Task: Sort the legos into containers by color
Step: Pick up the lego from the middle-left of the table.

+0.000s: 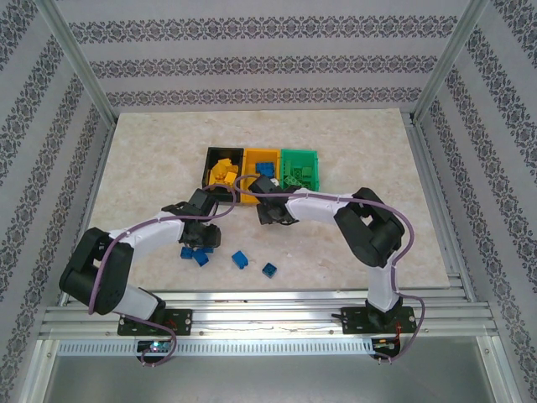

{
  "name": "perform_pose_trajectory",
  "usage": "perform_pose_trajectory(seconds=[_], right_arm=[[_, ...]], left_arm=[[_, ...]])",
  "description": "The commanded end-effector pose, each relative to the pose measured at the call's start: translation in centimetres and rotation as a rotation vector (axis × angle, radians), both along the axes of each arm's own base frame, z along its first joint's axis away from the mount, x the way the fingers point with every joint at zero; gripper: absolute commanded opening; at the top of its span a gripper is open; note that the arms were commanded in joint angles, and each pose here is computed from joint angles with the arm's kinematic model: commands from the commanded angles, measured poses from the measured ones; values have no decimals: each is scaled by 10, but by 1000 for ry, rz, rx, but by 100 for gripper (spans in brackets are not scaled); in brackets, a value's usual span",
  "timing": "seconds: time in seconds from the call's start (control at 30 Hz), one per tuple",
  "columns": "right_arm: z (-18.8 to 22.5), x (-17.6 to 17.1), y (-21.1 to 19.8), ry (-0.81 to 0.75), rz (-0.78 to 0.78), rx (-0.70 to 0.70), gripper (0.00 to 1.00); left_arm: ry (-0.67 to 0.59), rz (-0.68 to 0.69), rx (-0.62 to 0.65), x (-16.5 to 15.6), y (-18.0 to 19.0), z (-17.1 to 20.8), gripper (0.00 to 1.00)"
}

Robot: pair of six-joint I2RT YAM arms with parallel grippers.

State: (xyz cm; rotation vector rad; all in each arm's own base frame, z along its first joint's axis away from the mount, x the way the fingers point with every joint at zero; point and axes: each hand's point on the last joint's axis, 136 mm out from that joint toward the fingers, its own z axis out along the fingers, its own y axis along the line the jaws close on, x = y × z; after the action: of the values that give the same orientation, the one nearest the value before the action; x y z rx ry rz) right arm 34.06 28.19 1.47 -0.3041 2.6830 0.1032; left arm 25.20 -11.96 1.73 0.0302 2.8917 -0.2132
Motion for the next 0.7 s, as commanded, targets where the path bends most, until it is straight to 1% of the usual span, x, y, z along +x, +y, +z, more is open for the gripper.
perform_pose_trajectory(seconds=[0.0, 0.07, 0.13, 0.33, 0.4, 0.53, 0.67], right_arm=[[-16, -2, -11, 2, -18, -60, 39], [-17, -4, -13, -5, -19, -61, 37], [-14, -8, -14, -15, -15, -58, 34], [9, -22, -16, -56, 13, -27, 33], [18, -27, -21, -67, 7, -5, 33], [38, -39, -35, -97, -19, 30, 34], [52, -51, -51, -122, -45, 57, 34]], left_arm=[[-4, -25, -23, -2, -9, -1, 33], [-21, -27, -34, 0, -11, 3, 29], [-45, -25, -51, 3, -13, 9, 29], [-160, -21, -130, 24, -27, 45, 27], [-206, -23, -159, 37, -34, 61, 27], [-249, -41, -206, 65, -52, 85, 28], [-297, -73, -246, 101, -79, 103, 30]])
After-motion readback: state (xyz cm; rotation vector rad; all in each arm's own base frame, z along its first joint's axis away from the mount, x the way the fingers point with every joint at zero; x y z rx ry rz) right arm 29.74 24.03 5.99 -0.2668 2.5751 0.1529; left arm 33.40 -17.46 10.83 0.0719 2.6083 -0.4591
